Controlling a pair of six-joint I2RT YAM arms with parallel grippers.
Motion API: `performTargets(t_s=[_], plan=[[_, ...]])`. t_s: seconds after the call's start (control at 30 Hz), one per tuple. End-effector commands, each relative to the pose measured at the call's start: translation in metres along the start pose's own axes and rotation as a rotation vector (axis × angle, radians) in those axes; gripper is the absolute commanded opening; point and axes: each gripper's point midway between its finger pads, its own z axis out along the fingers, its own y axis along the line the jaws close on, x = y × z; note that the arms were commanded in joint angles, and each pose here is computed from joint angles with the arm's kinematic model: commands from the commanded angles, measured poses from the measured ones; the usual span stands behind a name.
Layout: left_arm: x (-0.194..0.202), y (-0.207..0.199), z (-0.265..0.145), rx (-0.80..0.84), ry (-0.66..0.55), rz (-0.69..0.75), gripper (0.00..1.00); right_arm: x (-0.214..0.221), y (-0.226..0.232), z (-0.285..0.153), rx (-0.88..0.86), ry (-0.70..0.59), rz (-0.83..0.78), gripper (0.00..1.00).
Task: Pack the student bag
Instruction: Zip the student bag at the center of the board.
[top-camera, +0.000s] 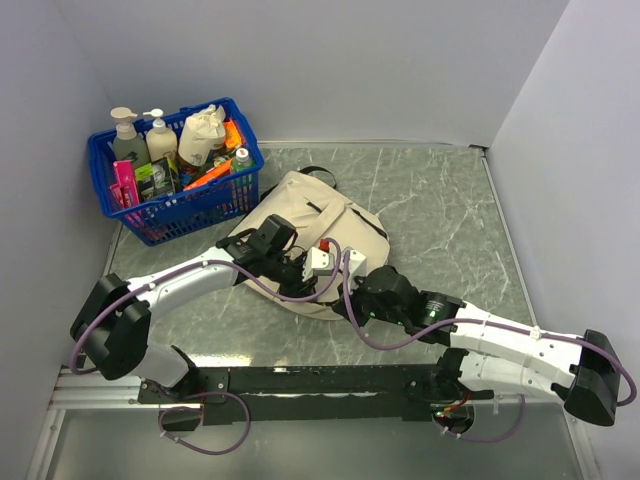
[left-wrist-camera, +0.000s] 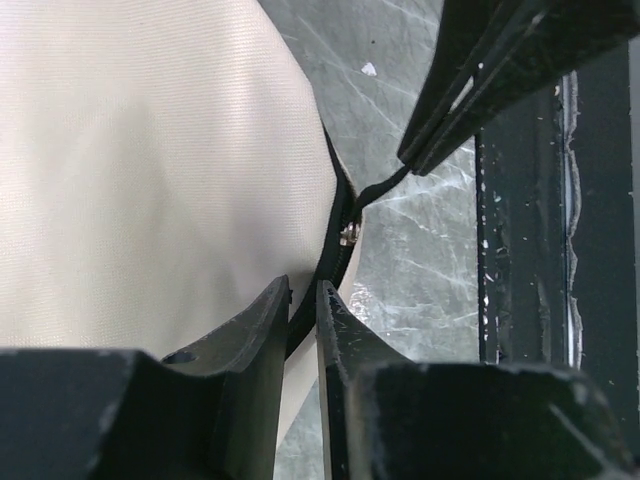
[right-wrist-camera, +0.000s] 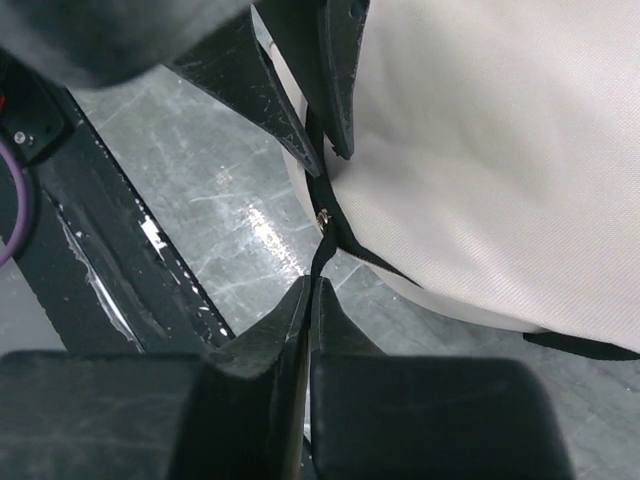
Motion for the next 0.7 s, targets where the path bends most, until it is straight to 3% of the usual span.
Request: performTargets(t_s=[0.0, 0.27, 0.67], plan=[[-0.005, -0.014, -0.003, 0.057, -0.021, 0.015, 0.21, -0.023, 0.001, -0.005, 0.018, -0.08, 0.016, 0.0], [0.001, -0.018, -0.004, 0.064, -0.007, 0.021, 0.11, -0.026, -0.038, -0.029, 0.227, -0.15, 0.079, 0.0], [-0.001, -0.02, -0.008, 0.066, -0.01, 0.04, 0.01, -0.001, -0.085, -0.058, 0.51, -0.128, 0.205, 0.0]])
